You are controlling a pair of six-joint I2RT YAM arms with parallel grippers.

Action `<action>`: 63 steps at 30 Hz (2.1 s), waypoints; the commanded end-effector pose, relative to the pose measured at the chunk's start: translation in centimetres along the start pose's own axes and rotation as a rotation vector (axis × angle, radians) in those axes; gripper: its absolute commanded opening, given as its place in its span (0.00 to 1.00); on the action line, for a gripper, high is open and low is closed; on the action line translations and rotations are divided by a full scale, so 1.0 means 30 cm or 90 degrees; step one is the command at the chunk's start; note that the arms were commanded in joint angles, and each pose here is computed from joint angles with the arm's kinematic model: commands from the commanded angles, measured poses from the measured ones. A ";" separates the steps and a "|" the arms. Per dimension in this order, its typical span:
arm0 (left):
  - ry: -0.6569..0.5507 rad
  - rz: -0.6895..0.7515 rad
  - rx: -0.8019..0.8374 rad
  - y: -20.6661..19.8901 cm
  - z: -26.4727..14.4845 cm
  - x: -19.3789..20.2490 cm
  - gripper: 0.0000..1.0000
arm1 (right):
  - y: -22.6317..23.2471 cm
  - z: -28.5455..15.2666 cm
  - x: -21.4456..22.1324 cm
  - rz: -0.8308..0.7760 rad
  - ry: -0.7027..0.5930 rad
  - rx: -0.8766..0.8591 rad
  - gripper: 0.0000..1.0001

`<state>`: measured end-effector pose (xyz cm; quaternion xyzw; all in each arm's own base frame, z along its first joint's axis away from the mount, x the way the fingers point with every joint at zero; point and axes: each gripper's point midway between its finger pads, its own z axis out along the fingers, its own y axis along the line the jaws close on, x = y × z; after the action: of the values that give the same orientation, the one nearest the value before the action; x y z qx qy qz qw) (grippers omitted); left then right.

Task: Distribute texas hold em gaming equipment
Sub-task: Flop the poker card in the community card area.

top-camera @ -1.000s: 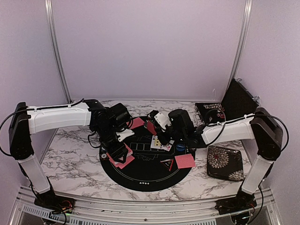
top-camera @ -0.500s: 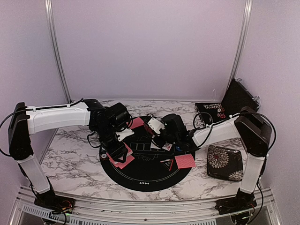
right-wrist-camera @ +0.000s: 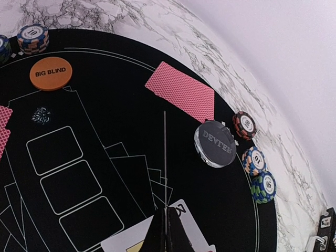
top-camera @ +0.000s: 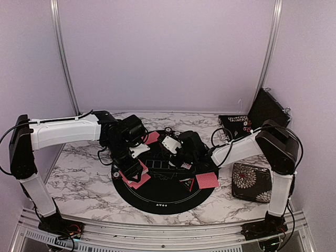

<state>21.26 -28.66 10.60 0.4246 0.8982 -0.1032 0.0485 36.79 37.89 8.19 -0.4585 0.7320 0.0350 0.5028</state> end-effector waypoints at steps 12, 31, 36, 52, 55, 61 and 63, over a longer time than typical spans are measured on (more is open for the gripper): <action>-0.016 0.000 0.001 0.001 -0.029 -0.001 0.55 | 0.110 -0.041 -0.006 0.003 0.009 -0.061 0.15; -0.016 0.000 0.005 -0.003 -0.027 -0.006 0.55 | 0.138 -0.167 0.060 0.093 0.059 -0.071 0.31; -0.017 -0.001 0.001 0.000 -0.031 -0.001 0.55 | 0.089 -0.222 0.017 0.195 0.045 -0.093 0.38; -0.017 -0.002 -0.003 0.004 -0.032 0.001 0.55 | 0.044 -0.339 -0.027 0.486 0.092 -0.217 0.64; -0.016 -0.002 -0.004 0.004 -0.030 0.001 0.55 | 0.038 -0.357 0.036 0.486 0.144 -0.184 0.69; -0.015 -0.001 -0.004 0.005 -0.029 -0.001 0.55 | 0.062 -0.391 0.148 0.431 0.243 -0.108 0.81; -0.015 -0.002 -0.003 0.005 -0.027 -0.002 0.55 | 0.084 -0.391 0.173 0.409 0.270 -0.096 0.84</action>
<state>21.27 -28.66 10.61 0.4246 0.8982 -0.1032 0.0489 27.05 31.21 9.44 -0.2352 0.9046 0.2185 0.2802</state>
